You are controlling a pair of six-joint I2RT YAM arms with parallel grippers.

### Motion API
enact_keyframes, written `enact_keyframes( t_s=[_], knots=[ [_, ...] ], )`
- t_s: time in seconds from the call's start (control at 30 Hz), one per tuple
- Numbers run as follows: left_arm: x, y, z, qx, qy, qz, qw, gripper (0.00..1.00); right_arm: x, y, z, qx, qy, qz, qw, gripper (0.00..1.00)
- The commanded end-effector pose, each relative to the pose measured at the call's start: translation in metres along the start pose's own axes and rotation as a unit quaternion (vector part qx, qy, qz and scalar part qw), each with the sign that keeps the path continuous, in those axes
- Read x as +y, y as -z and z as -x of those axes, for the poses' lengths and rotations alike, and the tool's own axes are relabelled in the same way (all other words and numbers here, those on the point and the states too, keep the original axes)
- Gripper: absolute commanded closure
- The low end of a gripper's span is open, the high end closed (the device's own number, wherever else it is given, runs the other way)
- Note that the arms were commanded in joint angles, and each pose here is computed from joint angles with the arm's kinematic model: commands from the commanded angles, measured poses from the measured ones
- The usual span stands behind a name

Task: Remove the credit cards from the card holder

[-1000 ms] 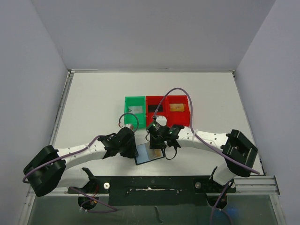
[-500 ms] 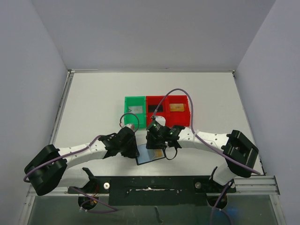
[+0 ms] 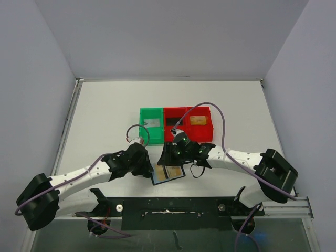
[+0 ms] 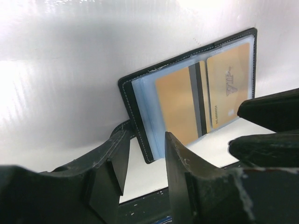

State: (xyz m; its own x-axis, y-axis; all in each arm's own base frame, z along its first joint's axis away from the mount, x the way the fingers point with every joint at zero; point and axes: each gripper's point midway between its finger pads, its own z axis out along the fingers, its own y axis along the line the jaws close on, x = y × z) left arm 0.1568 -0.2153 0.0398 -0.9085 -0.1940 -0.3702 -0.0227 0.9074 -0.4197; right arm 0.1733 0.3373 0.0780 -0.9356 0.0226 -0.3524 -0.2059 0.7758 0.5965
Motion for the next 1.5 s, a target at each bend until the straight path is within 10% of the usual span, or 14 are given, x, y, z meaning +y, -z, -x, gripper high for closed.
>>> enact_keyframes(
  t_s=[0.0, 0.93, 1.47],
  knots=[
    [0.007, 0.013, 0.012, -0.041, 0.028, 0.007, 0.999, 0.64, 0.035, 0.023, 0.024, -0.051, 0.002, 0.095, 0.994, 0.54],
    [-0.050, 0.042, 0.038, -0.079, 0.031, -0.117, 0.990, 0.57, -0.092, 0.084, 0.041, -0.268, -0.227, 0.003, 0.936, 0.03],
    [-0.054, 0.016, 0.019, -0.029, 0.034, -0.120, 0.992, 0.57, -0.027, 0.058, 0.029, -0.179, -0.138, 0.113, 0.967, 0.17]
  ],
)
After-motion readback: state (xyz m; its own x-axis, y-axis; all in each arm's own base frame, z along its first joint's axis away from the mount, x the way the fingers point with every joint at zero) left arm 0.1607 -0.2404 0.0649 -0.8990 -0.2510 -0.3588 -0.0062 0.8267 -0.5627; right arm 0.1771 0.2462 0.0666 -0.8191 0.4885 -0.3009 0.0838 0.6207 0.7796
